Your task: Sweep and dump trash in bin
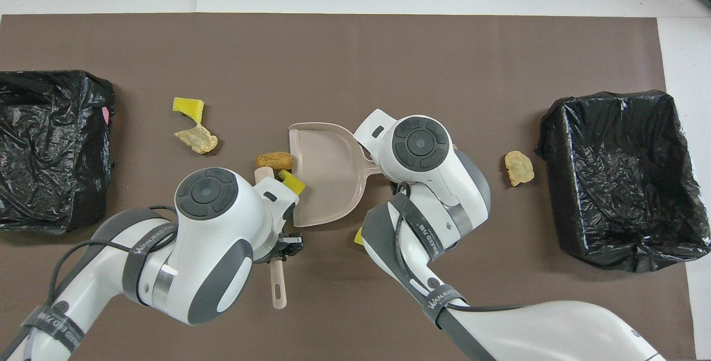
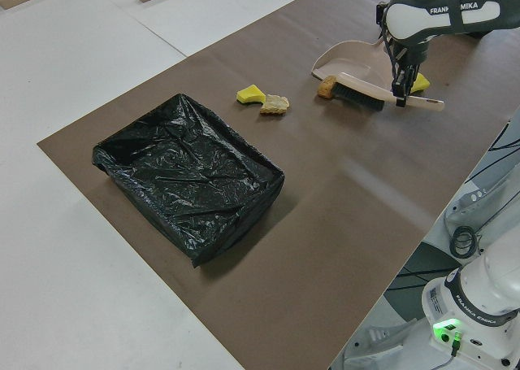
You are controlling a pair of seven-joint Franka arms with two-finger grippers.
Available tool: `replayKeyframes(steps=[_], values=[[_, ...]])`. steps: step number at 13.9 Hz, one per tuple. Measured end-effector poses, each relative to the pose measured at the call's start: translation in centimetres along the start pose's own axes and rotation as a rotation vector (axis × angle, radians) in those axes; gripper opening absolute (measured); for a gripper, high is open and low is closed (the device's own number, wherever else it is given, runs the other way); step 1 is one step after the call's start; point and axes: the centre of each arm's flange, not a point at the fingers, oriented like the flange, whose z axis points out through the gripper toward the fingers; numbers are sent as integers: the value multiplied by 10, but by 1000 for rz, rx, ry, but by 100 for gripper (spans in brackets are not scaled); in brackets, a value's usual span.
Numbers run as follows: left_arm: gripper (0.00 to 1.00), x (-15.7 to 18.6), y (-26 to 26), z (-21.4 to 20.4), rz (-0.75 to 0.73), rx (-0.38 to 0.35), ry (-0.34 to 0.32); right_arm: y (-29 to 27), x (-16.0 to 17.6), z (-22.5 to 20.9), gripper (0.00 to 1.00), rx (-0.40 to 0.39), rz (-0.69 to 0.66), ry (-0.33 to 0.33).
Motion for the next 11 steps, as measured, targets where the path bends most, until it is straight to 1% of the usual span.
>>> replayKeyframes(steps=[3, 5, 7, 8, 11], values=[[26, 0, 18, -17, 17, -6, -2, 0, 0, 0, 33, 0, 0, 0], [26, 8, 9, -52, -4, -9, -22, 0, 0, 0, 33, 0, 0, 0], [26, 26, -21, -88, -40, -12, -24, 0, 0, 0, 33, 0, 1, 0], [26, 37, -40, -98, -38, 6, -6, 0, 0, 0, 33, 0, 1, 0], [26, 75, -109, -108, 48, 98, 51, 0, 0, 0, 33, 0, 2, 0]])
